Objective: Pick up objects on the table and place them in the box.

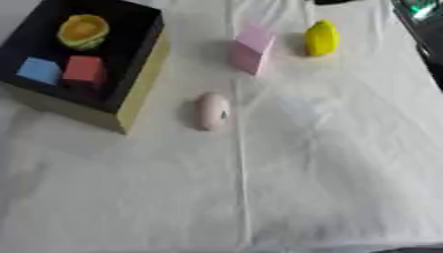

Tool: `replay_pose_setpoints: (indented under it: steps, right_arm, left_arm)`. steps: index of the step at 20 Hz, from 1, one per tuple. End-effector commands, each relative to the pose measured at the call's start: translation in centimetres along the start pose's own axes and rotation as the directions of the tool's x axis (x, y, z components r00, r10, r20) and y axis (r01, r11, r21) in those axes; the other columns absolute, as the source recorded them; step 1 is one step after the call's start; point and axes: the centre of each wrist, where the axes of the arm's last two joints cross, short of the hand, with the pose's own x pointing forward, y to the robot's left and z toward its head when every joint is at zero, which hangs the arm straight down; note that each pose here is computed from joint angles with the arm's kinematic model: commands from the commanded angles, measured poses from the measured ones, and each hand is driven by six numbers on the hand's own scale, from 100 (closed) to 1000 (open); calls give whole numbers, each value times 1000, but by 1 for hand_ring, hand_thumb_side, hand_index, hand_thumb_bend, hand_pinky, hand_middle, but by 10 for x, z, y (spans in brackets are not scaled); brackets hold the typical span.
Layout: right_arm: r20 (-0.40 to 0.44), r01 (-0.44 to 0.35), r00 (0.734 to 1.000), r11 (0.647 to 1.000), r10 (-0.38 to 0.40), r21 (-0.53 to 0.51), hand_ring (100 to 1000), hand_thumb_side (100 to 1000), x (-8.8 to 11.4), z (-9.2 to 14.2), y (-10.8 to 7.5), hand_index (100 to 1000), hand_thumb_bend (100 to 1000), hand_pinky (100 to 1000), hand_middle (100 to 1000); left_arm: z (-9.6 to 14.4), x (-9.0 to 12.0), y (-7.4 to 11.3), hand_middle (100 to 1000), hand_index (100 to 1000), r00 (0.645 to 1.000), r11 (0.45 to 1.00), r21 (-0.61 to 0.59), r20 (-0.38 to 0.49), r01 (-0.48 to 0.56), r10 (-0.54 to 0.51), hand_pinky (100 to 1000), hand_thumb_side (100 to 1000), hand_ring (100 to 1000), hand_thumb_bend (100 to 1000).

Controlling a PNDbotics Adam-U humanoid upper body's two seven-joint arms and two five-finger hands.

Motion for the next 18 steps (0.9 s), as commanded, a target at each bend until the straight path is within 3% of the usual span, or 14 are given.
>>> replay_pose_setpoints:
  steps: [1, 14, 16, 18]
  right_arm:
    - [-57, -23, 998, 1000, 22, -20, 863, 428, -18, 12, -16, 852, 100, 845, 754]
    - [-117, 3, 993, 992, 11, 125, 871, 320, -50, 14, 7, 856, 100, 848, 758]
    - [-124, 6, 992, 991, 10, 134, 876, 256, -52, 13, 8, 861, 100, 851, 765]
    - [-137, 2, 990, 987, 20, 158, 883, 155, -56, 12, 11, 872, 175, 856, 774]
  left_arm:
    - [-5, 6, 4, 645, 802, 999, 1000, -7, 20, 28, -28, 712, 472, 686, 436]
    - [-3, 5, 2, 645, 802, 1000, 1000, -1, 9, 27, -27, 713, 479, 686, 434]
    - [-3, 5, 2, 645, 802, 1000, 1000, -2, 6, 27, -27, 713, 481, 687, 433]
    - [-3, 5, 1, 645, 802, 1000, 1000, -3, 3, 27, -27, 713, 483, 687, 433]
